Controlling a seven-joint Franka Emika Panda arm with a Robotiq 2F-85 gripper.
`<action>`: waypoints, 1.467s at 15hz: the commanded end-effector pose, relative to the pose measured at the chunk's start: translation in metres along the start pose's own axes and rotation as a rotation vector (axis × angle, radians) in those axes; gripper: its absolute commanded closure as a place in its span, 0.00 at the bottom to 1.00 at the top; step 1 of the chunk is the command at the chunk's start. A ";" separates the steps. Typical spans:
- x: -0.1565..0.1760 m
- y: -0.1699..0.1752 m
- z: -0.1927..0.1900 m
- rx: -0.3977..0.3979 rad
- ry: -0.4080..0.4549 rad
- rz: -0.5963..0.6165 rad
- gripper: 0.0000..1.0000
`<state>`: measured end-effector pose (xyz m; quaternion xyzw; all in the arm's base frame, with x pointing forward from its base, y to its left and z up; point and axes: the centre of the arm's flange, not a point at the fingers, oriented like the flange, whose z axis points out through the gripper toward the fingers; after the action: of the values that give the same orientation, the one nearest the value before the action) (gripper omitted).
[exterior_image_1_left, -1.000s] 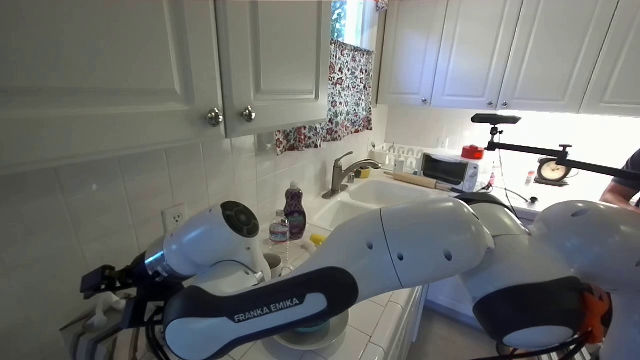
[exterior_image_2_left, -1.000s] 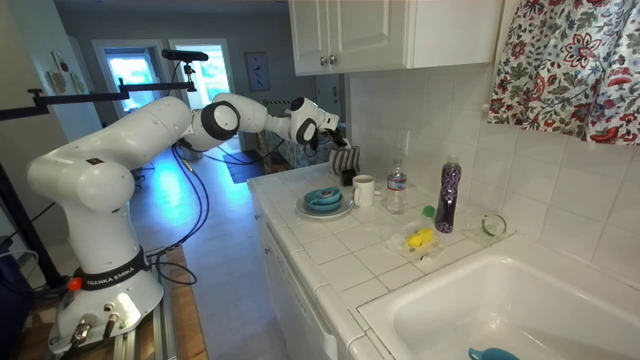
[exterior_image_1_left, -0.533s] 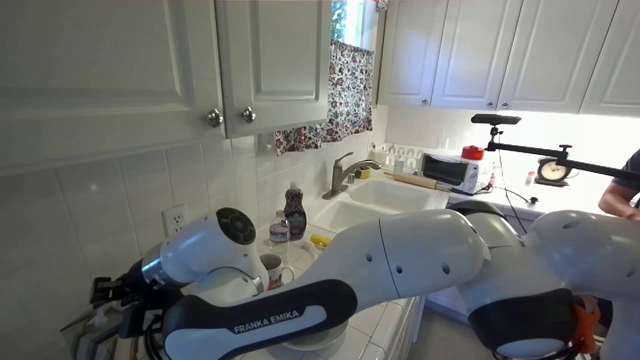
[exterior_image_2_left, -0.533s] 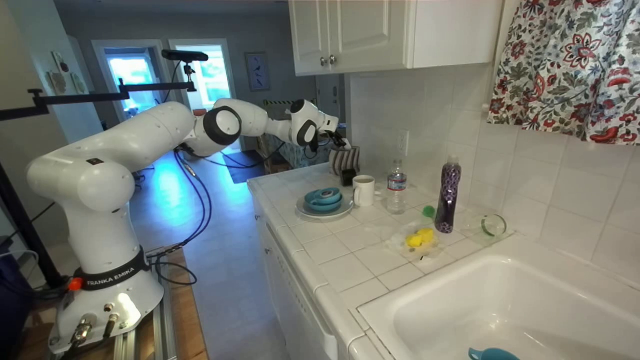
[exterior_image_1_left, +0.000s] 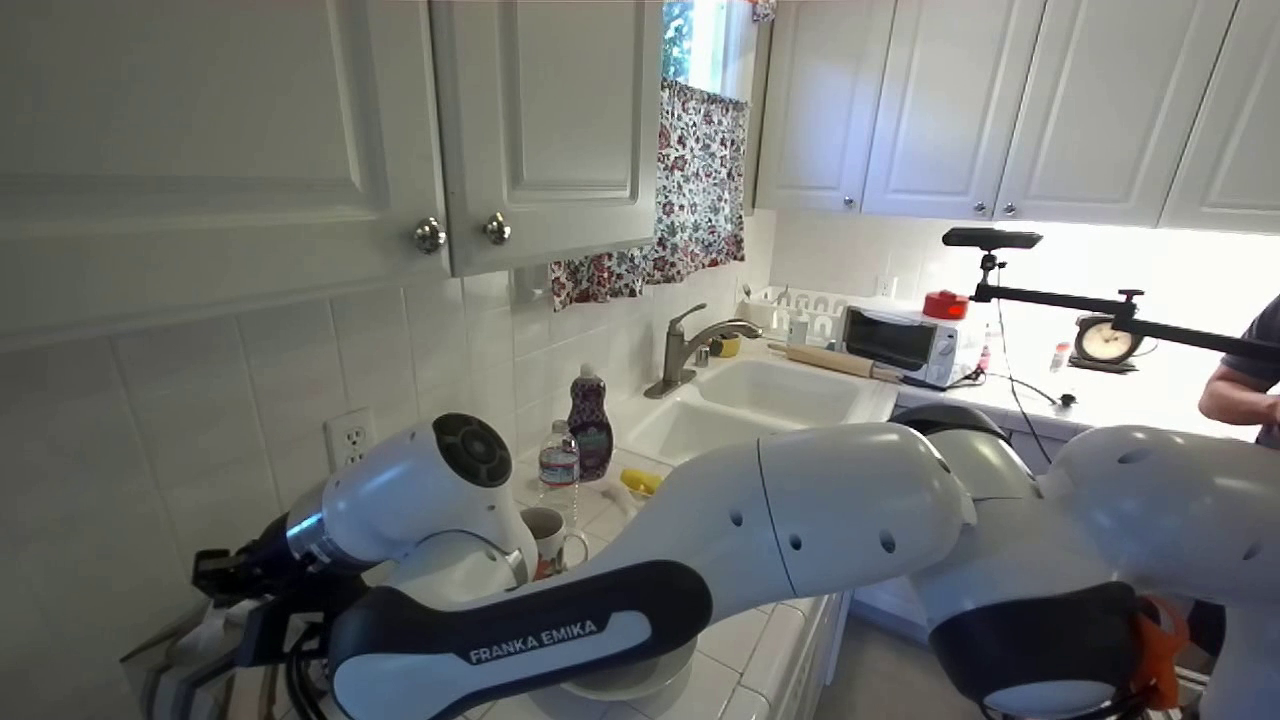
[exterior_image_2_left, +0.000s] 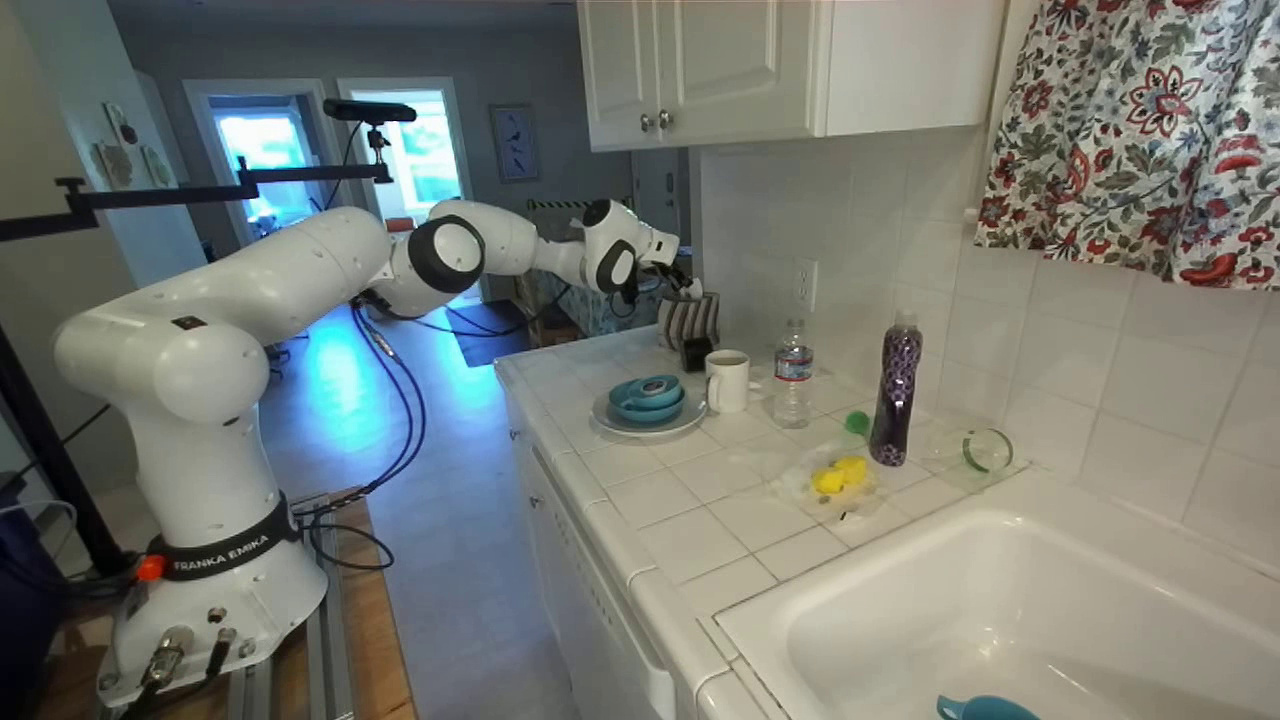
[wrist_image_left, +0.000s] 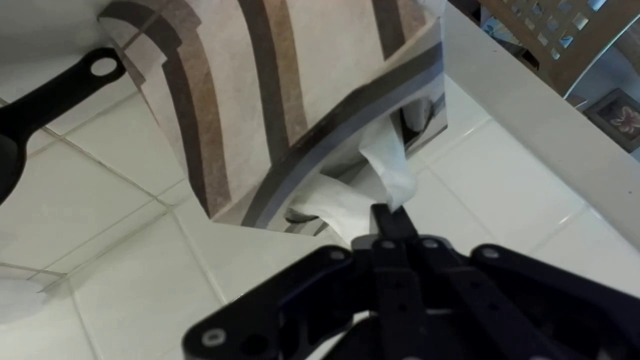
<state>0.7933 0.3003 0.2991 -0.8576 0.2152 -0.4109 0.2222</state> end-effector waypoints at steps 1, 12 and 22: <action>0.001 -0.016 -0.007 0.055 0.022 0.066 1.00; -0.017 -0.010 -0.007 0.095 -0.018 0.196 0.99; -0.022 -0.015 -0.052 0.228 0.142 0.133 1.00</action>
<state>0.7710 0.3190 0.3153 -0.7957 0.2509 -0.4485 0.3206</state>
